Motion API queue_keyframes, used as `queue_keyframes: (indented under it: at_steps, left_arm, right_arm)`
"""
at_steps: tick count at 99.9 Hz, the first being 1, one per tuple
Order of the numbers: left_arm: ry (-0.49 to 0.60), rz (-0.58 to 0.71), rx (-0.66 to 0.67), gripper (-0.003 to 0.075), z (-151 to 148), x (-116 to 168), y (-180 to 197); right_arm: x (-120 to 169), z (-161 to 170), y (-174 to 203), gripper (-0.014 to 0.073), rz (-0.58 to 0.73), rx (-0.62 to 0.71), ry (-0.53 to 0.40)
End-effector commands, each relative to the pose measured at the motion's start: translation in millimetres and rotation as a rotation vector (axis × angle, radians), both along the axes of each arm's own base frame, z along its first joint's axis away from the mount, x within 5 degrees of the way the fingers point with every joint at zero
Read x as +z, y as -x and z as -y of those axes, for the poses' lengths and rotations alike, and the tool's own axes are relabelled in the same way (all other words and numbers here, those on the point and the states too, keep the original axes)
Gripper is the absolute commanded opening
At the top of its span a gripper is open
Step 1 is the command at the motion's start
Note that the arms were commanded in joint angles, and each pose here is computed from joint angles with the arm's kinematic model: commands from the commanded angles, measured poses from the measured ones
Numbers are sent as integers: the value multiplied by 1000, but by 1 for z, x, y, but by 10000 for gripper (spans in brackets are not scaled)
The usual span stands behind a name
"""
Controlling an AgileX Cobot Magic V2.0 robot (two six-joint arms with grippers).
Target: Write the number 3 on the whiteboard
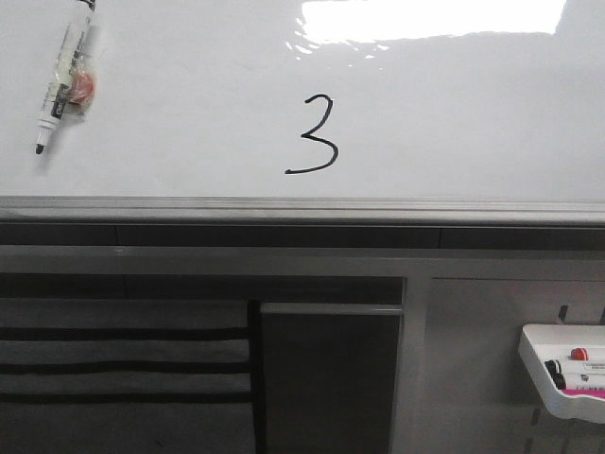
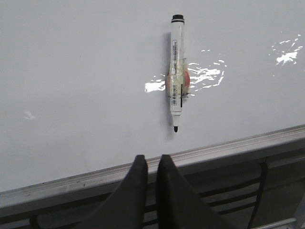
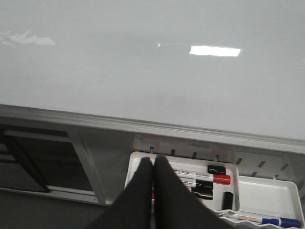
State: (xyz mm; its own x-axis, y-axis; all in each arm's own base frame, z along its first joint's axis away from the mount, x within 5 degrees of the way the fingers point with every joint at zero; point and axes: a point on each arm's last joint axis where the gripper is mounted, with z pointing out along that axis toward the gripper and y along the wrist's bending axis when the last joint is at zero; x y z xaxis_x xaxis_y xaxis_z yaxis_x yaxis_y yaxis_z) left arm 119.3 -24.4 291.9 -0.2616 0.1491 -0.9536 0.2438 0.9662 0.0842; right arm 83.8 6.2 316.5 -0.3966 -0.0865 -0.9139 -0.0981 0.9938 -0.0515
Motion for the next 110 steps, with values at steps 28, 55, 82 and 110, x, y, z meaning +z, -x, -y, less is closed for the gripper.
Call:
queue_keyframes:
  at_steps: [28,55,82,110]
  left_arm:
    - [91,103,45,-20,-2,12,-3]
    - [91,103,45,-20,-2,12,-3]
    - [100,195,76,-20,-10,-18,31]
    - [121,330,139,-20,-19,-61,58]
  right_arm:
    - [-6,-10,-2,-62,36,75,-95]
    - [-6,-10,-2,-62,30,77,-96]
    - [-6,-10,-2,-62,30,77,-96]
    - [-6,-10,-2,-62,30,77,-96]
